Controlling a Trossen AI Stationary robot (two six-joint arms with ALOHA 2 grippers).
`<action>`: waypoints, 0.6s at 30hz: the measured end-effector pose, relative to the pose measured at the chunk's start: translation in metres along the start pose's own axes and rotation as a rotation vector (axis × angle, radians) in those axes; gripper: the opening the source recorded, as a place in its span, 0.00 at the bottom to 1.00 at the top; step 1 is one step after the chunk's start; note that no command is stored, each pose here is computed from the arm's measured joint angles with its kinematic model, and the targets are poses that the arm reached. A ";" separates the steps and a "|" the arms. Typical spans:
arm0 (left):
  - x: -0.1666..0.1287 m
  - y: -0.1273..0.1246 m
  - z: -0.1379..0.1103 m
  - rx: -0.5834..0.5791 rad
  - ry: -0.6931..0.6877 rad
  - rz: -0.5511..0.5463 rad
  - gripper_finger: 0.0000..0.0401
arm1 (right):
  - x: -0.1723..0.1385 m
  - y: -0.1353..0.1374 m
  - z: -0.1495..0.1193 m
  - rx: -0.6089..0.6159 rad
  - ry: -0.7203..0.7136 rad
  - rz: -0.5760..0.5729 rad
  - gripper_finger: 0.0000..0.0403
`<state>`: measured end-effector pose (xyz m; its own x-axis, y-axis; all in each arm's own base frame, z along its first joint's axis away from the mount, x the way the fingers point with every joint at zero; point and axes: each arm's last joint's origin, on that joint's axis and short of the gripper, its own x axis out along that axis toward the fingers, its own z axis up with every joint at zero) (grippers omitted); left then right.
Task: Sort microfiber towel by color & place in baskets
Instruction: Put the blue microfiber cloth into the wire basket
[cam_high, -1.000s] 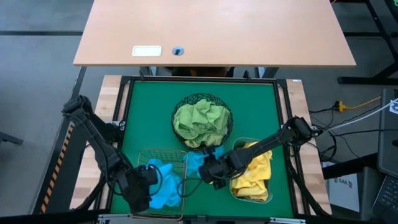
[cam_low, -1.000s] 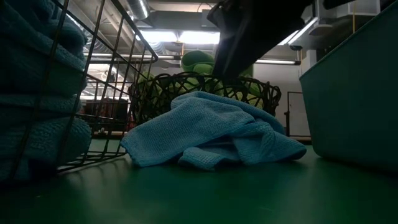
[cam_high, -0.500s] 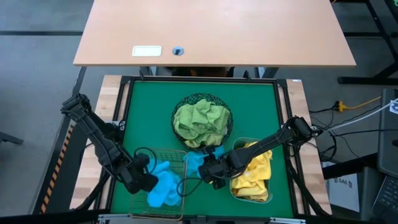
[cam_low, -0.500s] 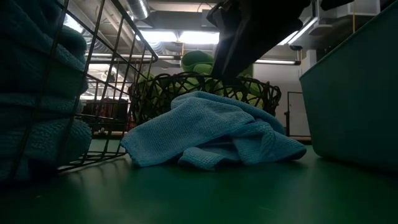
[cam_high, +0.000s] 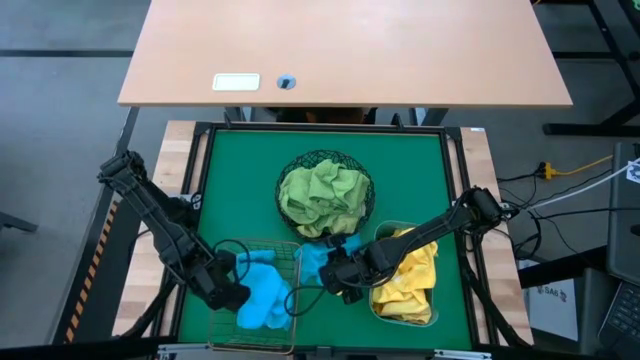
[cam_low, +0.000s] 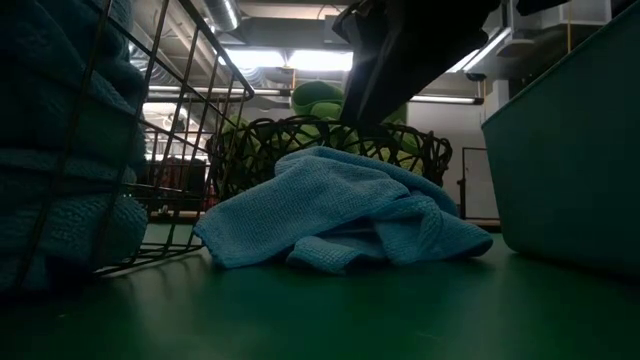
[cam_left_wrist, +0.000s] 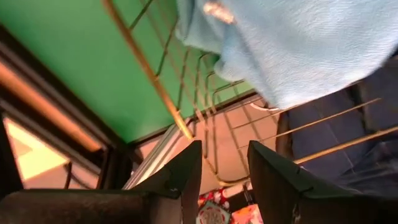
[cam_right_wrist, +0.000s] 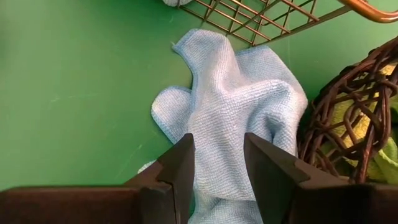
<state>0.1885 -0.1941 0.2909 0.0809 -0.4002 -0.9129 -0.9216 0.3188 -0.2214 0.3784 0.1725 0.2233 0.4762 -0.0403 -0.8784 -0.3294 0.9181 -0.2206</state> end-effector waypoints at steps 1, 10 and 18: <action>0.000 -0.001 0.000 0.007 -0.011 -0.012 0.31 | 0.000 0.000 0.000 0.000 0.000 0.000 0.34; 0.000 -0.002 0.001 0.012 -0.061 -0.046 0.31 | 0.020 0.003 -0.003 -0.012 0.045 -0.062 0.34; 0.000 -0.003 0.002 0.013 -0.078 -0.053 0.31 | 0.058 0.012 -0.010 -0.034 0.117 -0.079 0.34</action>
<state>0.1915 -0.1933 0.2910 0.1594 -0.3492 -0.9234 -0.9103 0.3099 -0.2743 0.3933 0.1772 0.1657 0.4039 -0.1595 -0.9008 -0.3230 0.8964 -0.3035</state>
